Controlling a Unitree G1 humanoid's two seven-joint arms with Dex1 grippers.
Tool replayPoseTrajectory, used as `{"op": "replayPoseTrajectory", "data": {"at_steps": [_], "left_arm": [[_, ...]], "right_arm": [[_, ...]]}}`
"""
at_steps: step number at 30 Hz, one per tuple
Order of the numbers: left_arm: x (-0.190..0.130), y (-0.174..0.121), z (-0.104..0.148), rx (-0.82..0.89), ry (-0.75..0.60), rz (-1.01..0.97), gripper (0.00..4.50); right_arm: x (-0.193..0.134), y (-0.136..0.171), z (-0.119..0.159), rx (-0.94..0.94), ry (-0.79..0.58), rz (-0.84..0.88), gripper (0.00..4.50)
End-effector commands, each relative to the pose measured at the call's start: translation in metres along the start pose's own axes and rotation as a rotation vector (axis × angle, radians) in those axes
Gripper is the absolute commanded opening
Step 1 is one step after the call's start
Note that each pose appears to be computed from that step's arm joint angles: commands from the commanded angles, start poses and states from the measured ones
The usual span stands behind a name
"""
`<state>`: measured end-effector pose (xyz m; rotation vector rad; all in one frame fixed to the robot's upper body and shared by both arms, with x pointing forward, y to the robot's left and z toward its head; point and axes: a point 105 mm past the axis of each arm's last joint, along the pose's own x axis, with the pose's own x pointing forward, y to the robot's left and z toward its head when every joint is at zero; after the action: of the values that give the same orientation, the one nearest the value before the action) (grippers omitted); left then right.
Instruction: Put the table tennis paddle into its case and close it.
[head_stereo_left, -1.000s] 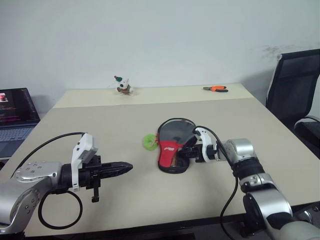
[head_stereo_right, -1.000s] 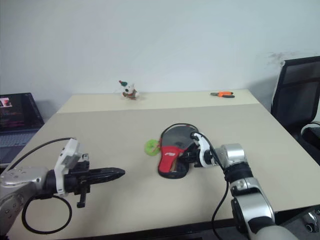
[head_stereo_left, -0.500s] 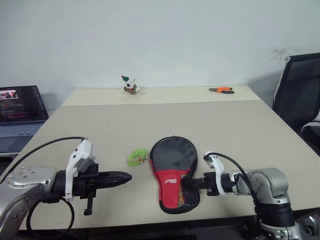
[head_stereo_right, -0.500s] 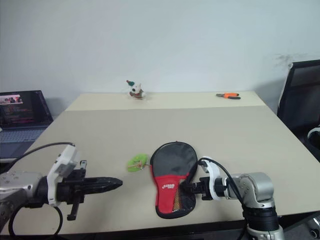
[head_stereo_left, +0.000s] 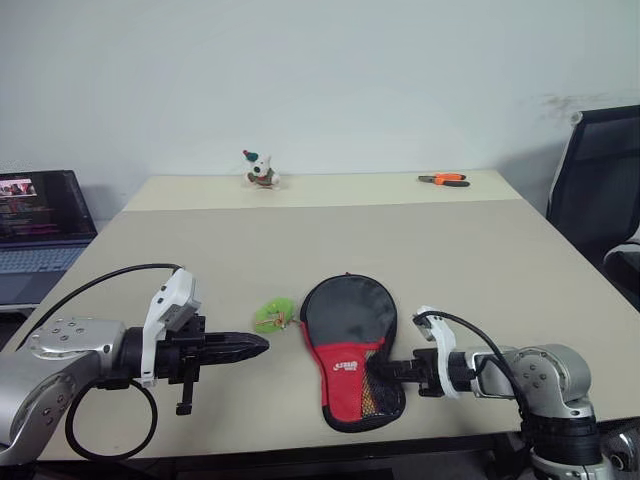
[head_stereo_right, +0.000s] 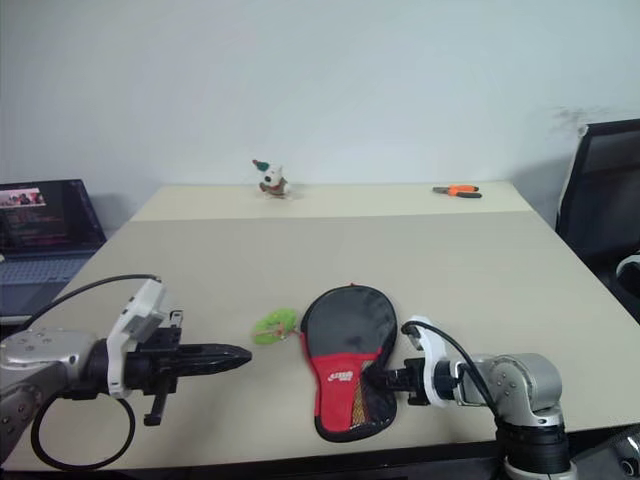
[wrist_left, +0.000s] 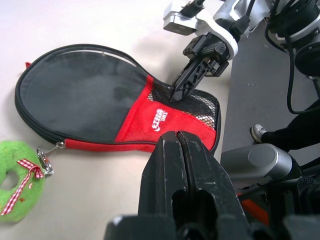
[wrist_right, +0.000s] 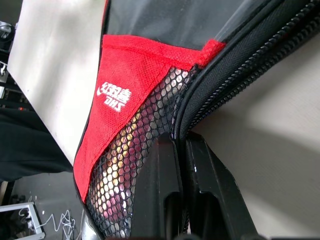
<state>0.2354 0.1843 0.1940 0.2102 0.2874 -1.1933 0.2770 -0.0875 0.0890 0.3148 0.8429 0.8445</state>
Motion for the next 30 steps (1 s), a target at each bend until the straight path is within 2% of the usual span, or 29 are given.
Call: {"op": "replayPoseTrajectory", "data": {"at_steps": [1, 14, 17, 22, 25, 28, 30], "left_arm": [[-0.002, -0.007, 0.006, 0.045, 0.003, -0.026, 0.00], [-0.001, -0.010, 0.007, 0.054, 0.007, -0.050, 0.00], [-0.001, -0.010, 0.007, 0.056, 0.007, -0.048, 0.00], [0.000, -0.009, 0.004, 0.053, 0.004, -0.030, 0.00], [0.000, -0.008, 0.003, 0.053, 0.004, -0.022, 0.00], [-0.001, -0.006, 0.002, 0.053, -0.001, -0.004, 0.00], [-0.003, -0.001, 0.000, 0.046, -0.004, 0.026, 0.00]], "right_arm": [[-0.005, 0.008, -0.002, -0.018, -0.009, 0.033, 0.02], [-0.004, 0.018, -0.006, 0.034, -0.035, 0.059, 0.02], [-0.009, 0.015, -0.003, 0.047, -0.052, 0.061, 0.78], [-0.028, 0.007, -0.004, 0.020, -0.050, 0.023, 2.42], [-0.042, 0.009, -0.009, -0.084, 0.000, 0.004, 3.46], [-0.056, 0.018, -0.003, -0.299, 0.008, 0.021, 4.47], [-0.062, 0.034, 0.022, -0.460, -0.085, 0.101, 4.47]]}}
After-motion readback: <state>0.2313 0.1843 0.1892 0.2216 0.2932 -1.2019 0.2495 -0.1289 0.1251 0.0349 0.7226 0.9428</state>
